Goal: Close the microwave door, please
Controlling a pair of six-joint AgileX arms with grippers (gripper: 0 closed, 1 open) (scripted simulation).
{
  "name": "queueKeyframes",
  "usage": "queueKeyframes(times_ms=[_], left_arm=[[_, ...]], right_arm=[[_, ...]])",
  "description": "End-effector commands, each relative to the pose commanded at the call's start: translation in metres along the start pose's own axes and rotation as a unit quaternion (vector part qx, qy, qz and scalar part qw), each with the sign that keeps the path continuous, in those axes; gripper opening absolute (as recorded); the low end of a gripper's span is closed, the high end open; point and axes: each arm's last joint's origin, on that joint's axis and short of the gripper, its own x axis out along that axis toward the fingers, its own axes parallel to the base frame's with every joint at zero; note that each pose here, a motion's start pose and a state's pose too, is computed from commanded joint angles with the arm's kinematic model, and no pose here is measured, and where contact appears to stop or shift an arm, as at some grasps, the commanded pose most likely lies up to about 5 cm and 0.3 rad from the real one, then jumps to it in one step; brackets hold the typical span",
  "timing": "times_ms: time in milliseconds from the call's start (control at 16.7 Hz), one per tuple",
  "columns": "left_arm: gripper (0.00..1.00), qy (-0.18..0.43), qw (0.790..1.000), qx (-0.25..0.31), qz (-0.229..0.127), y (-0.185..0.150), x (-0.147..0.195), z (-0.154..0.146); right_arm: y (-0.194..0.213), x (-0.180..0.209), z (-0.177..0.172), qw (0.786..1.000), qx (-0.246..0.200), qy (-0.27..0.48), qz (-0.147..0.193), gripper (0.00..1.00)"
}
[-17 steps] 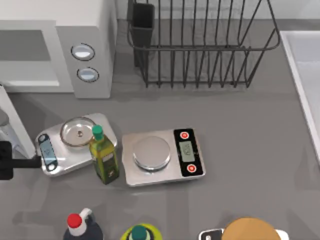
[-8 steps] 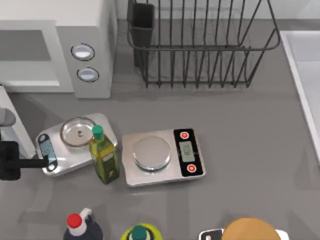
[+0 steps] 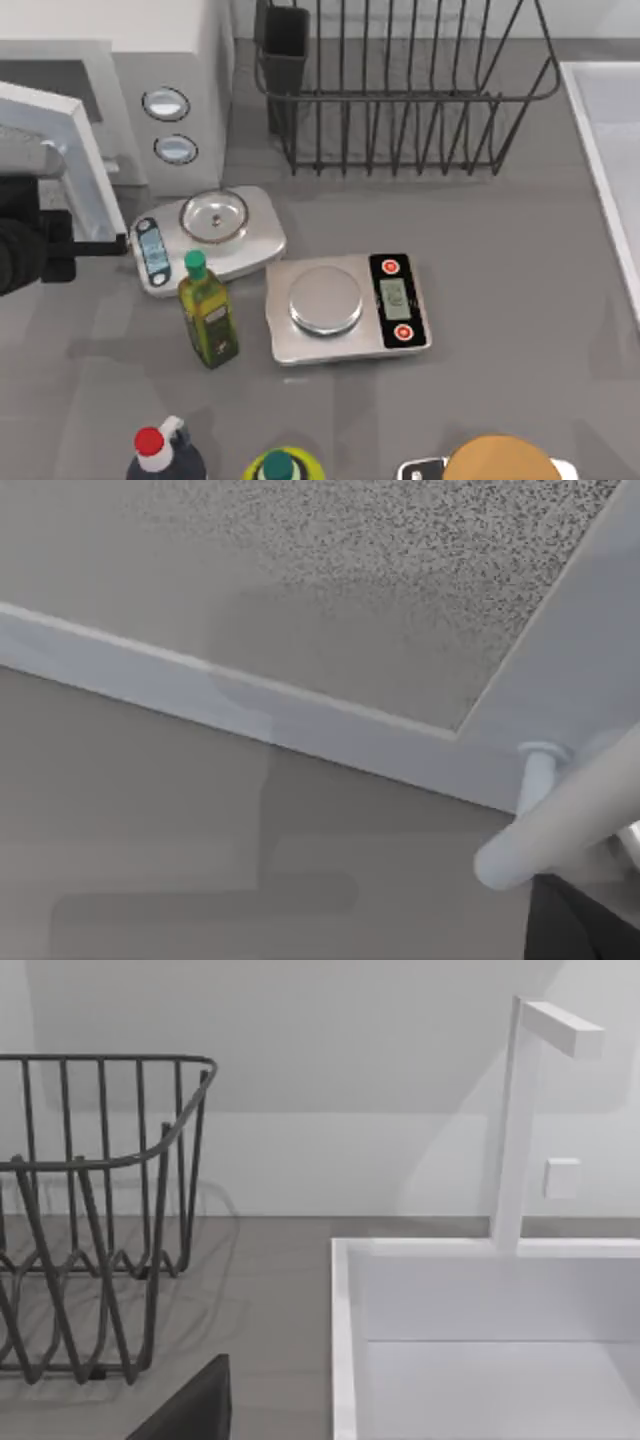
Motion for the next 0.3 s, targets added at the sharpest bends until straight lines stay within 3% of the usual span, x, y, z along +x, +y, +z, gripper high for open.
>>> queueKeyframes(times_ms=[300], left_arm=[[0.00,0.005,1.000,0.001,0.001,0.001,0.022,0.007]], right_arm=[[0.000,0.000,0.000,1.000,0.000,0.000,0.000,1.00]])
